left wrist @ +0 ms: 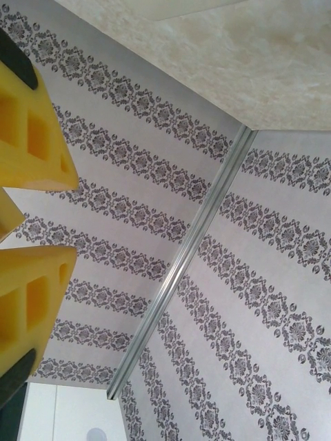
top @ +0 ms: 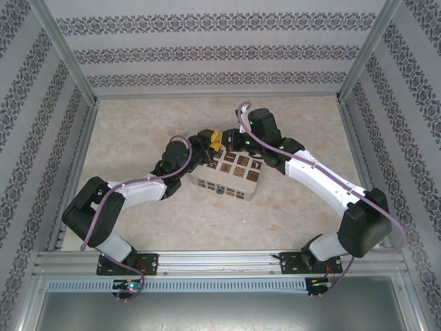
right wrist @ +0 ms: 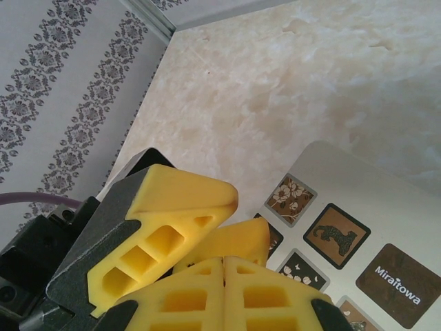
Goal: Unlock a padlock with a key
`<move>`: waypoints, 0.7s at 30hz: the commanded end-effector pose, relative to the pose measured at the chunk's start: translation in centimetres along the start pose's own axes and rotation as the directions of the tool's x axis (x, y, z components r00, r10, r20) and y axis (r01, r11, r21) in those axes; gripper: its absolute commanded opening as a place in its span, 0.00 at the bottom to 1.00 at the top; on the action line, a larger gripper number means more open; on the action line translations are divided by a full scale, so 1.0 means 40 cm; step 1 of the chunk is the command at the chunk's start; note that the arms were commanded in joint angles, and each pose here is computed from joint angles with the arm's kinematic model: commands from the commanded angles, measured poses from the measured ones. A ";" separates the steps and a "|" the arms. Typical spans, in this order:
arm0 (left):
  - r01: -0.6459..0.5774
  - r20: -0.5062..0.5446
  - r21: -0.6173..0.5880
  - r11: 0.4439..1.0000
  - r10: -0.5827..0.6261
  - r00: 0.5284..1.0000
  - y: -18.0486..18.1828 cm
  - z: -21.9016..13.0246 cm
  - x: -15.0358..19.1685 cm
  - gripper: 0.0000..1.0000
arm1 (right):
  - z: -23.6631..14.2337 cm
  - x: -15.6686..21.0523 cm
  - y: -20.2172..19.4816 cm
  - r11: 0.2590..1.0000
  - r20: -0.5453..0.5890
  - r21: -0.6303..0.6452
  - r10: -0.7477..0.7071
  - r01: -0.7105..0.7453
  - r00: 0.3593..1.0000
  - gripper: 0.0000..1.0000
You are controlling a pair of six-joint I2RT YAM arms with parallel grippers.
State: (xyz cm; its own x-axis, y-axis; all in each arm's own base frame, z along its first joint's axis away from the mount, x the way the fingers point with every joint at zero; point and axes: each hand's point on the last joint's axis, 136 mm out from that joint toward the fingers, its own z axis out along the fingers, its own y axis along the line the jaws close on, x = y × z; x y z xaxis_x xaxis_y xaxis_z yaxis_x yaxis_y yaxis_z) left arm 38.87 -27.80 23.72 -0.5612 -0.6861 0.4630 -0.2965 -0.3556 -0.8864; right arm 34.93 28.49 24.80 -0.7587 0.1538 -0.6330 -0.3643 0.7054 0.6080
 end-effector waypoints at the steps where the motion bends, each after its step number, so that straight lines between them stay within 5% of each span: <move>1: 0.010 -0.019 0.038 0.999 -0.009 1.000 -0.008 -0.001 0.017 0.24 | -0.019 -0.011 0.016 1.000 0.039 -0.008 -0.004 0.004 0.999 0.00; 21: -0.002 -0.020 0.028 1.000 0.003 1.000 0.002 -0.003 0.014 0.05 | -0.036 -0.017 0.016 1.000 0.064 -0.003 0.004 -0.004 0.998 0.00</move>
State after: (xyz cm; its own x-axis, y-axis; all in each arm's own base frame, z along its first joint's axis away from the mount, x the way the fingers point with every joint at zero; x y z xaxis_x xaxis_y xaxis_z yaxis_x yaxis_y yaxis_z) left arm 38.83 -27.72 23.14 -0.5551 -0.6891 0.4658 -0.3036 -0.3535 -0.8848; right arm 34.62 27.86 25.21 -0.7457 0.1742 -0.6431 -0.3569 0.7106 0.6063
